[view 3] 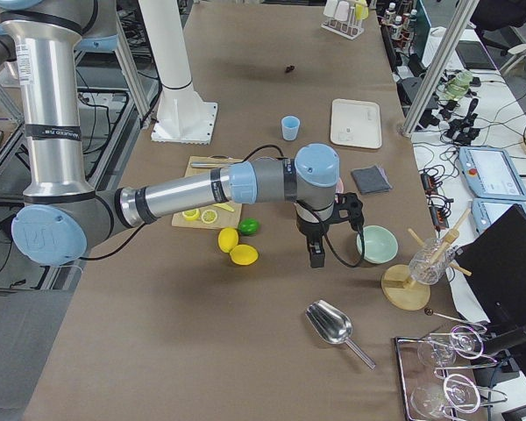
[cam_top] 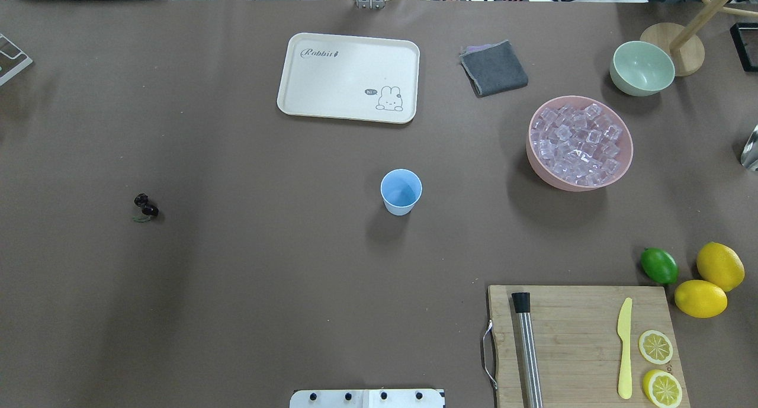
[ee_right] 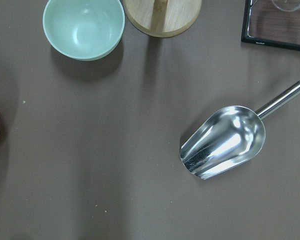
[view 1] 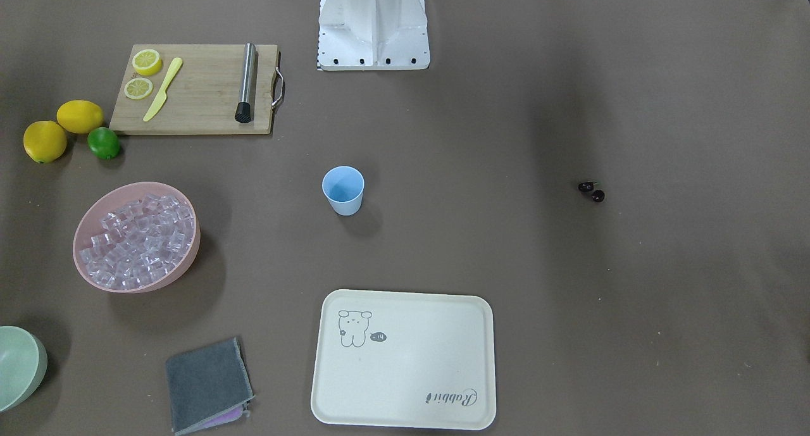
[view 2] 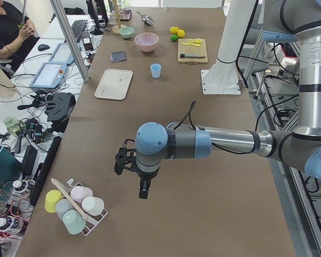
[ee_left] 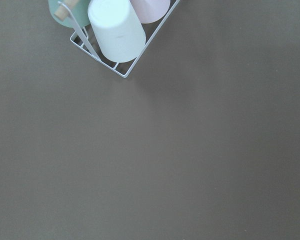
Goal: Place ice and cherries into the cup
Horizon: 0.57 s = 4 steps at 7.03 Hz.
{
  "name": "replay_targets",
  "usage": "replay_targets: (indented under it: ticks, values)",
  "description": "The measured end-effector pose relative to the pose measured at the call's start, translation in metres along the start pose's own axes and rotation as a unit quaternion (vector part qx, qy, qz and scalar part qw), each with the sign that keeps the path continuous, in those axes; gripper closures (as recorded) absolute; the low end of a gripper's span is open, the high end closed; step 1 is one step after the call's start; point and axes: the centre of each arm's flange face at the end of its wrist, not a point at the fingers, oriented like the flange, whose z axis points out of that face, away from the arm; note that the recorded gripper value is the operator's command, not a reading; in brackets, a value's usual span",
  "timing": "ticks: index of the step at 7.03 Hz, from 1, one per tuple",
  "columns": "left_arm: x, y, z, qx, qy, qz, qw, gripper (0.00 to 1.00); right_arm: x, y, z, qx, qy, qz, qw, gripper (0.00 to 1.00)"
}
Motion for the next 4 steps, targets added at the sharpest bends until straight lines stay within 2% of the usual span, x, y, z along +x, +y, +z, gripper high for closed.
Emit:
replay_targets:
  ticks: [4]
  values:
    - [-0.007, 0.0027, 0.0071, -0.004, 0.0, -0.004, 1.0, 0.02, -0.0034, -0.0055, -0.0033, 0.003, 0.0, -0.003, 1.0, 0.0]
